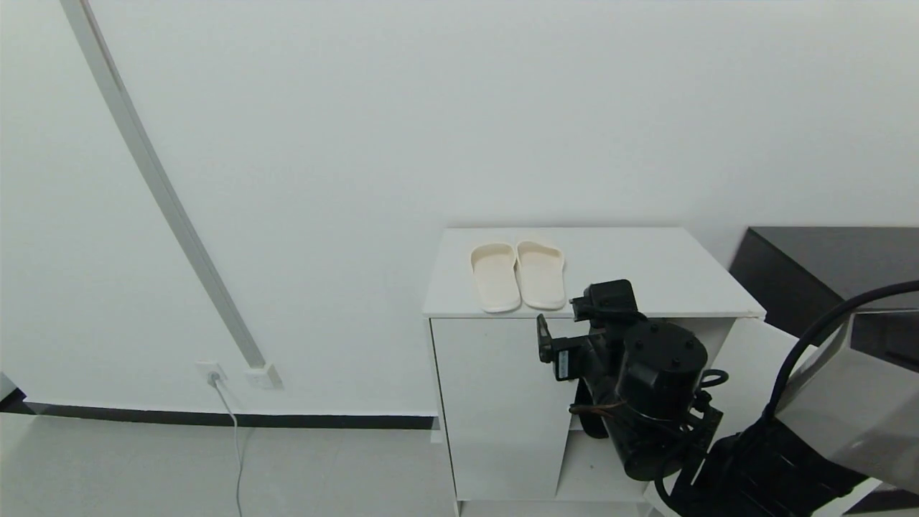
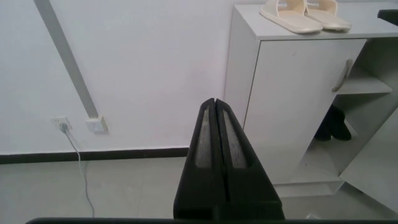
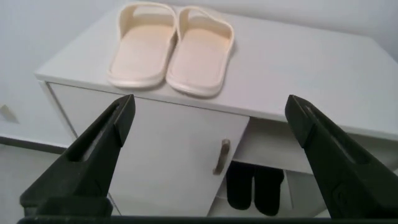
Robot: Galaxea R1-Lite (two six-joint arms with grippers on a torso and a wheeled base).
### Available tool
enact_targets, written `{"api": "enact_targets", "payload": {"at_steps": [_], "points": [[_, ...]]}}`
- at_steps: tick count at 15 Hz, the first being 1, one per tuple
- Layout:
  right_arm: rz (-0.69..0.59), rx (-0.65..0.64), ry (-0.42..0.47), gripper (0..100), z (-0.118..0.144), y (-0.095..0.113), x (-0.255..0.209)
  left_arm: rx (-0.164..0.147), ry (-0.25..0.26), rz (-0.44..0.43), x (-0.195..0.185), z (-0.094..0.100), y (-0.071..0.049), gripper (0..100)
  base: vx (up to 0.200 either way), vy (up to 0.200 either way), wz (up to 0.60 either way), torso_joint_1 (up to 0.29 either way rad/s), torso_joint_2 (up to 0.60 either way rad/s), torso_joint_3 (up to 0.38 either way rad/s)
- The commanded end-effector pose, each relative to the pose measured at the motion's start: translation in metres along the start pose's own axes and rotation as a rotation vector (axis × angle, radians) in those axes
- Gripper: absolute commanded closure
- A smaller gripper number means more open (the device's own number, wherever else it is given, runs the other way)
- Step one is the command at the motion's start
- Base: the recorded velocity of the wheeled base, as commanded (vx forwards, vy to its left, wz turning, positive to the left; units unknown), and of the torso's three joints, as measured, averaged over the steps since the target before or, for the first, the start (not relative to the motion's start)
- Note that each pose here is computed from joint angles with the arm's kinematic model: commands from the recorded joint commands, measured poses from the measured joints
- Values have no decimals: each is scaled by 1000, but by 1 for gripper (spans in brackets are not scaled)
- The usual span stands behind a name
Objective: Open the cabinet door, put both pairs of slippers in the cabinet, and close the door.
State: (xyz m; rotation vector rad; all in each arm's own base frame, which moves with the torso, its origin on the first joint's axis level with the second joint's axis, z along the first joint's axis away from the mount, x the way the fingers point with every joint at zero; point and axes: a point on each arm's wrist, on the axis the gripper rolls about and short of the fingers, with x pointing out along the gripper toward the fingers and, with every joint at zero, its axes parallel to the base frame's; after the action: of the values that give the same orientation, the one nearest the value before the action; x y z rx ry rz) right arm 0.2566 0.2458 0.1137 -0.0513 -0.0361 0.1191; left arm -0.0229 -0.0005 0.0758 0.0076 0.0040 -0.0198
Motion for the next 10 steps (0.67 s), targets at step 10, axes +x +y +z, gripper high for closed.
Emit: {"api": "enact_targets", "payload": {"at_steps": [10], "points": [[-5, 176, 207, 0, 70, 26, 61, 3, 1, 0, 0, 0, 0, 100, 0, 0, 0, 7, -15, -9]]}}
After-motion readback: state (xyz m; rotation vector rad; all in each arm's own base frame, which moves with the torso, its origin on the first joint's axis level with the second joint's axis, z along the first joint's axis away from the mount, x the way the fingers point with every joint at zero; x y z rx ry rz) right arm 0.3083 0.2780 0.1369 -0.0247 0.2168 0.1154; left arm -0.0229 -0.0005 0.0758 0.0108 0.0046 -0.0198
